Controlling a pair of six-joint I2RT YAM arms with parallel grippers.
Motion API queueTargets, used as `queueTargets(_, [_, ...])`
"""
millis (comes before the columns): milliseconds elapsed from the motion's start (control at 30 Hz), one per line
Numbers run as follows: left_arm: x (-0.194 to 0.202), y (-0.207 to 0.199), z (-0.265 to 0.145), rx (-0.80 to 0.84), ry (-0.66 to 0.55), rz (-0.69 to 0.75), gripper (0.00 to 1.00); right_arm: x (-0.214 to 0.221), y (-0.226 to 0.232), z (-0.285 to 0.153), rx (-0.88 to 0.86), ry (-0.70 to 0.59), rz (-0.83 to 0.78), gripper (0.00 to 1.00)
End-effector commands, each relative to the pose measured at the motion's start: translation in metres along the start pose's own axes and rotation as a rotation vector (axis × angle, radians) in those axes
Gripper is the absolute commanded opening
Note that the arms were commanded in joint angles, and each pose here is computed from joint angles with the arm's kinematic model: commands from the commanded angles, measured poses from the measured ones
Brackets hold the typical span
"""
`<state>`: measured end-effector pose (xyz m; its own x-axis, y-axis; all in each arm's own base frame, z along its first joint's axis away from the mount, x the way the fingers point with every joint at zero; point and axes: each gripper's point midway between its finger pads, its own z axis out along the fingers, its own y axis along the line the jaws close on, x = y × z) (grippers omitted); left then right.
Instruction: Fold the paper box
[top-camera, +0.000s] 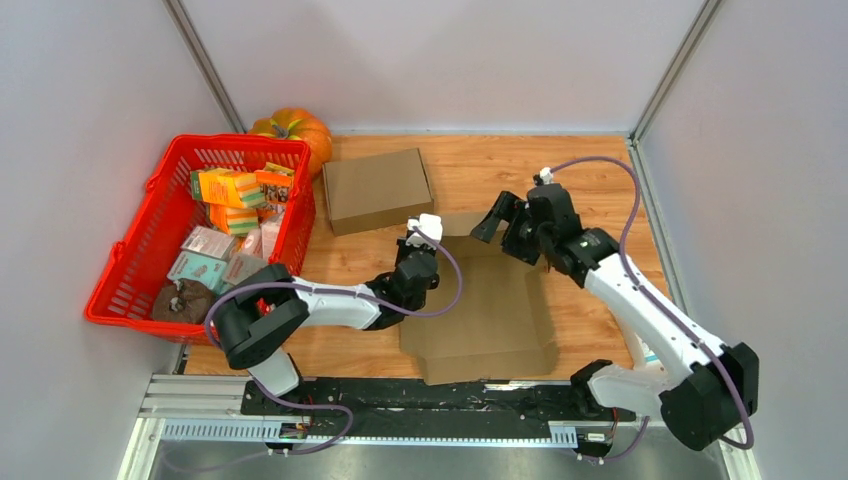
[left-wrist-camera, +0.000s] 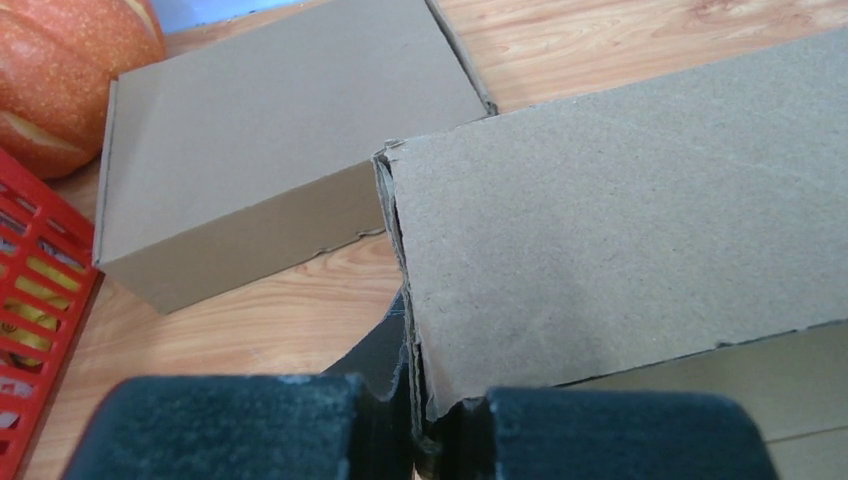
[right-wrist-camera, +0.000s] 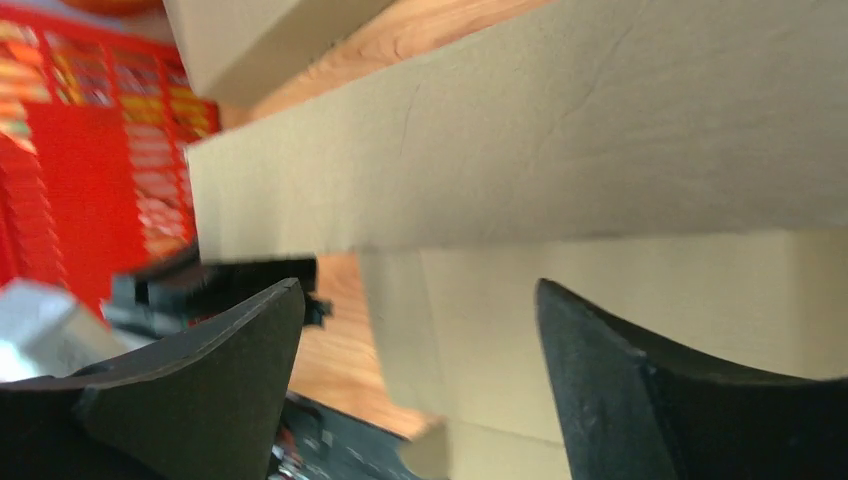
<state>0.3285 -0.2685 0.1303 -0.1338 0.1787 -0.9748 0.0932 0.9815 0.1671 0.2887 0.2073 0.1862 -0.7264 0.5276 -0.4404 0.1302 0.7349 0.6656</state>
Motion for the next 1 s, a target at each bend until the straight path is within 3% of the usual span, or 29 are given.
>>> queueTargets(0, [0.008, 0.017, -0.012, 0.007, 0.050, 0.056, 0.00, 0.013, -0.028, -0.080, 0.119, 0.150, -0.409, 0.90])
queueTargets(133, [0.009, 0.029, -0.018, -0.012, 0.062, 0.058, 0.00, -0.025, -0.046, -0.115, 0.193, -0.033, -0.465, 0.98])
queueTargets(233, [0.005, 0.026, -0.019, 0.011, 0.061, 0.053, 0.00, -0.046, -0.043, -0.097, 0.145, 0.015, -0.398, 0.97])
queueTargets(433, [0.005, 0.025, -0.021, 0.019, 0.069, 0.040, 0.00, -0.064, -0.018, -0.063, 0.020, 0.014, -0.411, 0.98])
queueTargets(633, [0.007, 0.023, -0.022, 0.028, 0.077, 0.011, 0.00, -0.063, 0.000, -0.029, -0.143, 0.057, -0.281, 0.83])
queueTargets(800, [0.012, 0.022, -0.023, 0.038, 0.091, 0.002, 0.00, -0.067, 0.033, -0.030, -0.424, 0.071, -0.028, 0.68])
queueTargets(833, [0.013, 0.022, -0.024, 0.039, 0.093, 0.002, 0.00, -0.068, 0.032, -0.030, -0.458, 0.074, 0.018, 0.60])
queueTargets(867, [0.013, 0.023, -0.024, 0.039, 0.094, -0.002, 0.00, -0.073, 0.026, -0.030, -0.524, 0.047, 0.042, 0.39])
queueTargets(900, [0.013, 0.022, -0.024, 0.038, 0.095, -0.007, 0.00, -0.076, 0.024, -0.030, -0.534, 0.052, 0.133, 0.33])
queueTargets(933, [0.015, 0.023, -0.025, 0.038, 0.098, -0.006, 0.00, -0.078, 0.019, -0.029, -0.537, 0.040, 0.142, 0.32])
queueTargets(967, [0.015, 0.023, -0.025, 0.036, 0.099, -0.008, 0.00, -0.079, 0.011, -0.028, -0.519, 0.040, 0.140, 0.43])
